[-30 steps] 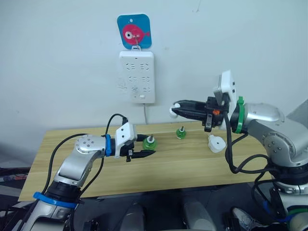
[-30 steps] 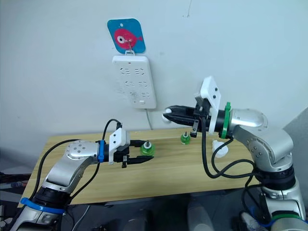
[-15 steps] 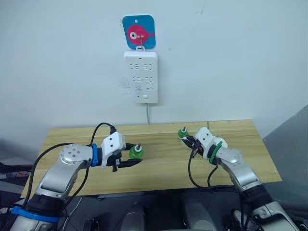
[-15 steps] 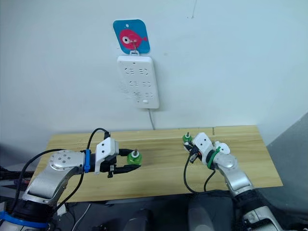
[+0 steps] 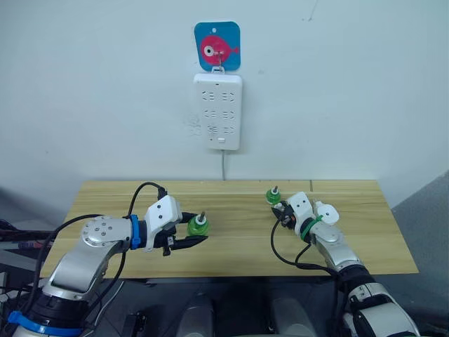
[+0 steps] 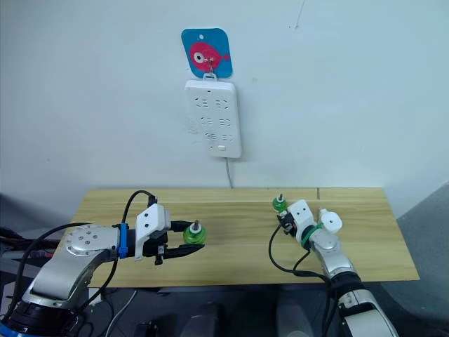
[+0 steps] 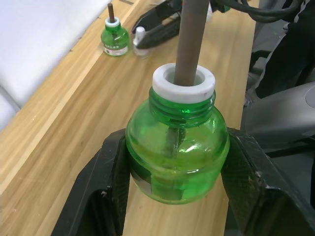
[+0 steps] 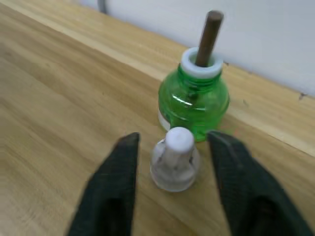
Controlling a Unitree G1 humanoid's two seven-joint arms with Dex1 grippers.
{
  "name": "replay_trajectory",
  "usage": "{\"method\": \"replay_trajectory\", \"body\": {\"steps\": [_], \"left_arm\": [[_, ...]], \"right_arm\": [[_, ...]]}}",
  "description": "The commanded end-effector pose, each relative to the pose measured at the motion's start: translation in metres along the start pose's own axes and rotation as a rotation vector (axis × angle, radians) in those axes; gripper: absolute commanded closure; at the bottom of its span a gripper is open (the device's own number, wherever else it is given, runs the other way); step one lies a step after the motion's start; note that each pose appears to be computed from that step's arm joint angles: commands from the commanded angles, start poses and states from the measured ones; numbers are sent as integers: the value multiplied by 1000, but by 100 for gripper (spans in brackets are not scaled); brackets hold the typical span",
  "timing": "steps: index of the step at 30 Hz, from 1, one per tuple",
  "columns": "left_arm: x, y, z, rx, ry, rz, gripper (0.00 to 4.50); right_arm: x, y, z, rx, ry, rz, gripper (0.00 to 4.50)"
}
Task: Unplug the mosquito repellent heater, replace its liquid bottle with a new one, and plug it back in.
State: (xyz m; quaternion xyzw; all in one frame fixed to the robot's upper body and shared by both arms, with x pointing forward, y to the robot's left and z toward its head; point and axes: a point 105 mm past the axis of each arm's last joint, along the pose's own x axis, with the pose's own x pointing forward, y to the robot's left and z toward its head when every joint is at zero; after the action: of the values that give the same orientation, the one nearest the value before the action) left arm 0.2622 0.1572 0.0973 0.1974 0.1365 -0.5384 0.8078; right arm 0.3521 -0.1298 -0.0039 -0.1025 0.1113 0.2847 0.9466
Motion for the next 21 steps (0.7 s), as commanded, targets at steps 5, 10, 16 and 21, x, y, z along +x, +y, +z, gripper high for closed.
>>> {"method": "replay_trajectory", "body": {"steps": [5, 10, 16, 21], "left_arm": [[7, 5, 19, 25, -82, -10, 225], [20, -1, 33, 38, -155, -109, 225], [37, 1, 54, 81, -234, -178, 225], [47, 5, 68, 113, -282, -202, 225]], "right_arm": [[-38, 24, 56, -113, -131, 208, 0], [-73, 72, 130, -165, -207, 529, 0], [-82, 105, 169, -209, -203, 740, 0], [-79, 112, 178, -184, -204, 788, 0]]}}
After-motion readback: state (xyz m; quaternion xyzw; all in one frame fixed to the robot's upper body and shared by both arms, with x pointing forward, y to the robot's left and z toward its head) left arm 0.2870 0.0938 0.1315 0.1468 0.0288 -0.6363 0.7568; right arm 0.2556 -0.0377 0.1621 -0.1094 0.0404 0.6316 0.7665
